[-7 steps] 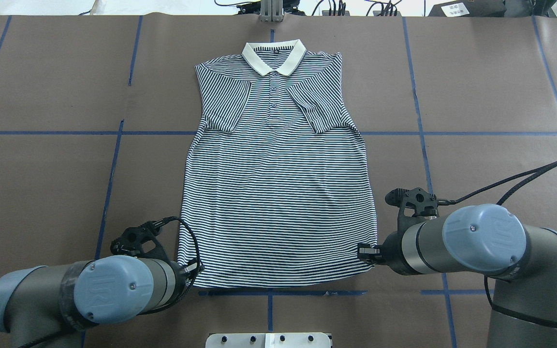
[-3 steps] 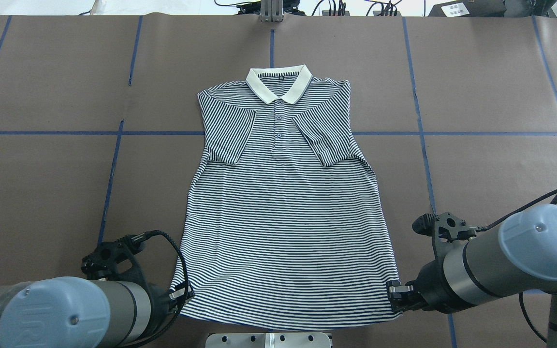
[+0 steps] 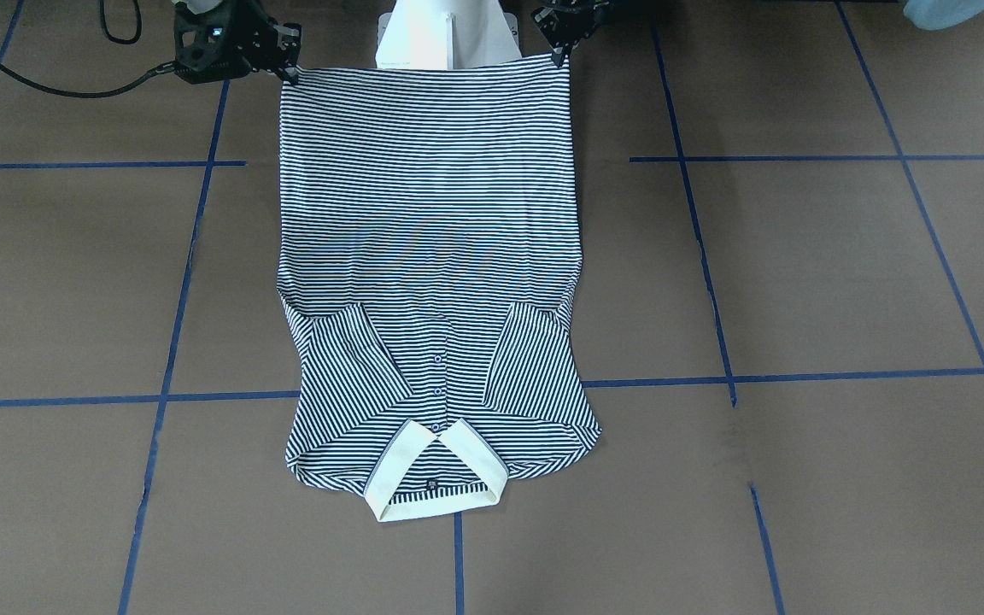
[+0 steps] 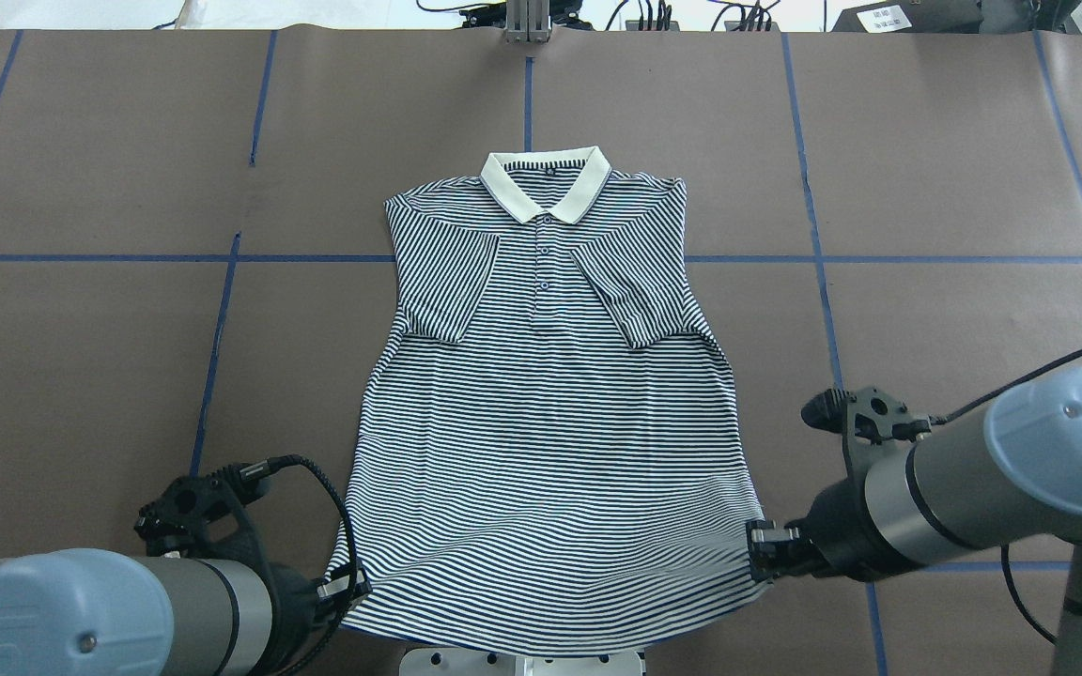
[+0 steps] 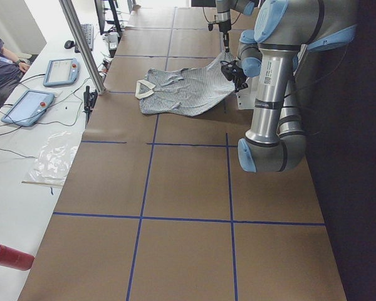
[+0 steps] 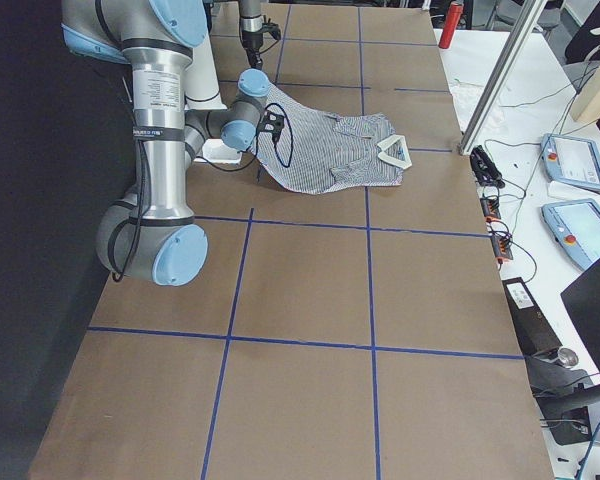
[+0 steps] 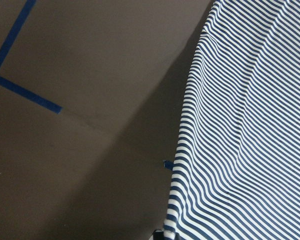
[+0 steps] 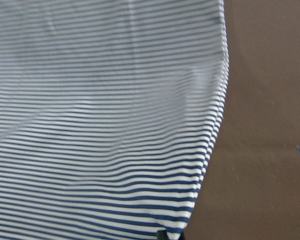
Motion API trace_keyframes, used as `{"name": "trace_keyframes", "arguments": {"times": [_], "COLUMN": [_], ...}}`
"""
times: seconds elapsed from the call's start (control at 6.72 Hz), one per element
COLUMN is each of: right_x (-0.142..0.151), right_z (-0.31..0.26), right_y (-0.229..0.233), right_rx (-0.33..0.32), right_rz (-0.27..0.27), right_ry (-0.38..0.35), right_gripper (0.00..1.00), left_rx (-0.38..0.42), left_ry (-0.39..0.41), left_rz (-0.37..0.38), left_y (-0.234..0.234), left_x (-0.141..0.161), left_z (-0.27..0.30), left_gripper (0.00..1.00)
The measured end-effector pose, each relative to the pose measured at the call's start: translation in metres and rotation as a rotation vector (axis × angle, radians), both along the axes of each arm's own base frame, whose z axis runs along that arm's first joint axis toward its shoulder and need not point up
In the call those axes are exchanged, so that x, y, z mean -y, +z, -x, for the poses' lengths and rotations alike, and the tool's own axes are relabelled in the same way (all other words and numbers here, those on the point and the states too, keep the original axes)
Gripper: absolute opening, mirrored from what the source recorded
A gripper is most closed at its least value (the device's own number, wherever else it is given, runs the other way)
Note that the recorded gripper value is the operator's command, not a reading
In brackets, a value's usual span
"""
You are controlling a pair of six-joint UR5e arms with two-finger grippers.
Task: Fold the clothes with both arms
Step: 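Lift the hem with both grippers and fold it toward the collar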
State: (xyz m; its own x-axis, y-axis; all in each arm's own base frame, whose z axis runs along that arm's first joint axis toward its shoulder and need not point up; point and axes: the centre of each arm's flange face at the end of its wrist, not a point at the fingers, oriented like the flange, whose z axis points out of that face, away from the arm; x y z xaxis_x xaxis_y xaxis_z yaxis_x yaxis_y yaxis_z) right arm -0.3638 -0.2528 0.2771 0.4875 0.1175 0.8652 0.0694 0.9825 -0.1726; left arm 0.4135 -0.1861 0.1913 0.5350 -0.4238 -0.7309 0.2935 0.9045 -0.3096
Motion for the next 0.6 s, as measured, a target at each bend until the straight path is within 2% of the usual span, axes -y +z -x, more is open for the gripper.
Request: {"name": "trace_keyframes", "arguments": {"times": [0.3,0.6], "right_x": [0.091,0.175], "right_z": [0.006,-0.001], "right_y": [-0.015,-0.016], "right_rx": [0.019,-0.027], "right_rz": [-0.128,-0.294], "right_ry": [0.11,0.184], "right_gripper": [0.0,0.0], "left_rx": [0.024,0.092], "left_ry": [-0.045,-0.072], "left_rz": [-0.117,-0.186], "left_y": [-0.003,0.011], "left_x": [0.069,0.137], "left_z": [0.016,0.021], "left_gripper": [0.0,0.0]}}
